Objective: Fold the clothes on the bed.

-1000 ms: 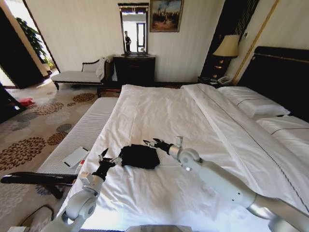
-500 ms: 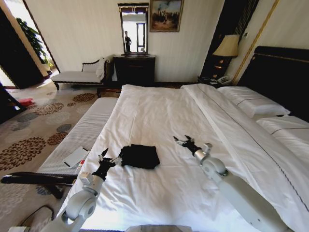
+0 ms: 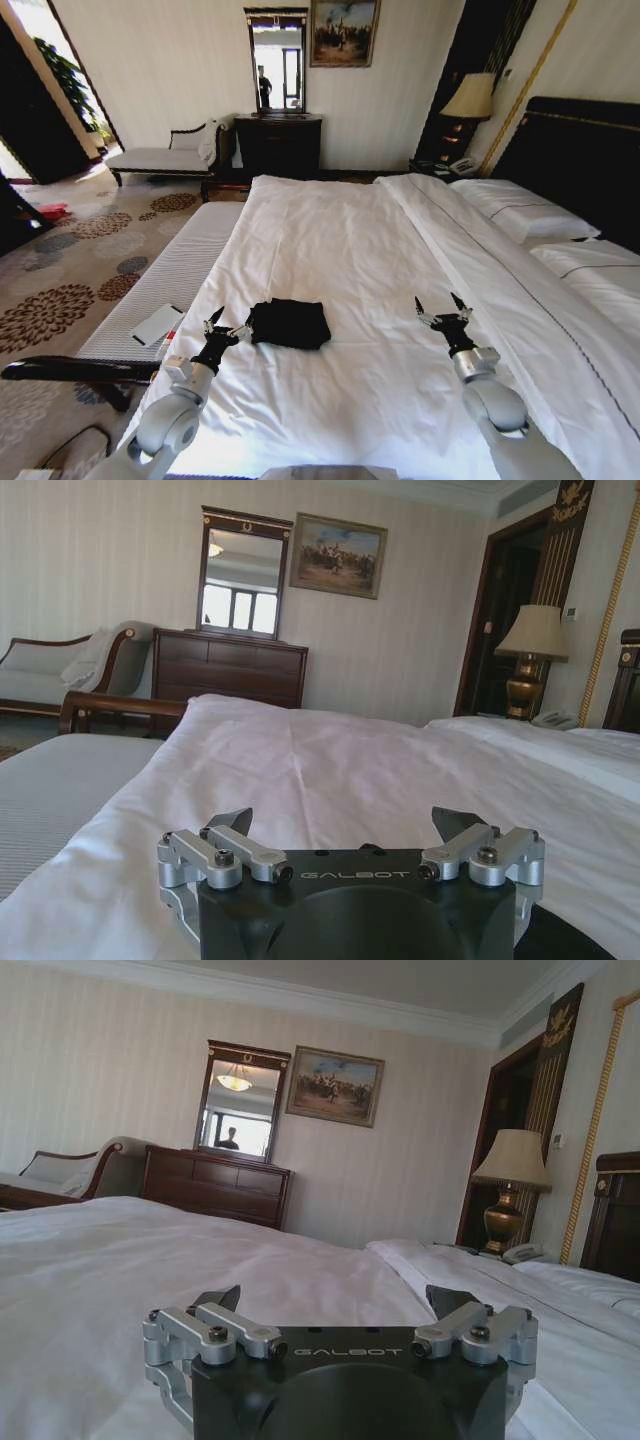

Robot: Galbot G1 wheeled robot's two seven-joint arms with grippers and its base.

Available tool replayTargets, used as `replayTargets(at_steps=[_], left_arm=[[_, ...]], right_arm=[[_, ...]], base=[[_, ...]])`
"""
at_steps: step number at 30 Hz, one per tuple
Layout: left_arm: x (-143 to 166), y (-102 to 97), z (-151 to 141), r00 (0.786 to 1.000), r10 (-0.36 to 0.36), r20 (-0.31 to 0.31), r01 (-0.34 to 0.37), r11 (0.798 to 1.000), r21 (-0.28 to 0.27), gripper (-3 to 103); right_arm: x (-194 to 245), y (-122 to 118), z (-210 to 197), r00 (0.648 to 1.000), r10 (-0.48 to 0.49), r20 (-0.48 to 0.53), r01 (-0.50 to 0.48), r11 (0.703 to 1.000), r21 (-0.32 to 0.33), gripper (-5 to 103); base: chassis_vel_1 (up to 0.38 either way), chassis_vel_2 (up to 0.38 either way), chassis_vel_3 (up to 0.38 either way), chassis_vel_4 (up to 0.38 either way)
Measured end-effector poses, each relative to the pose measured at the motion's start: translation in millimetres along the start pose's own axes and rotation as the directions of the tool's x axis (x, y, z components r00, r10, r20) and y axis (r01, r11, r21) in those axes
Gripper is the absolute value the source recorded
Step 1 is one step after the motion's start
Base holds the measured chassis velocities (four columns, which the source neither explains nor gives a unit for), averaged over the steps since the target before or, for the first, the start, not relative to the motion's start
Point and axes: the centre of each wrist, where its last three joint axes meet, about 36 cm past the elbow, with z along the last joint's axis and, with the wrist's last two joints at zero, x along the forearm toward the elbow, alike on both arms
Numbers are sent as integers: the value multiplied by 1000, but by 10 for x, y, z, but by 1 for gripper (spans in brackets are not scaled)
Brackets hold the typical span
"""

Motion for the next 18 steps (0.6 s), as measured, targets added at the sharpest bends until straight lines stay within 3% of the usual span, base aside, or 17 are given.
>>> replayTargets(at_steps=[6,18], left_arm=[[0,0,0,1000,0,0,0,1000,0,100],[0,0,0,1000,0,0,0,1000,0,100]], right_arm=[[129,127,-13,1000,0,2,0,1000,-20,100],[116,160,-38,1000,6,6,-6,999,-34,100]], base=[[0,0,0,0],[0,0,0,0]])
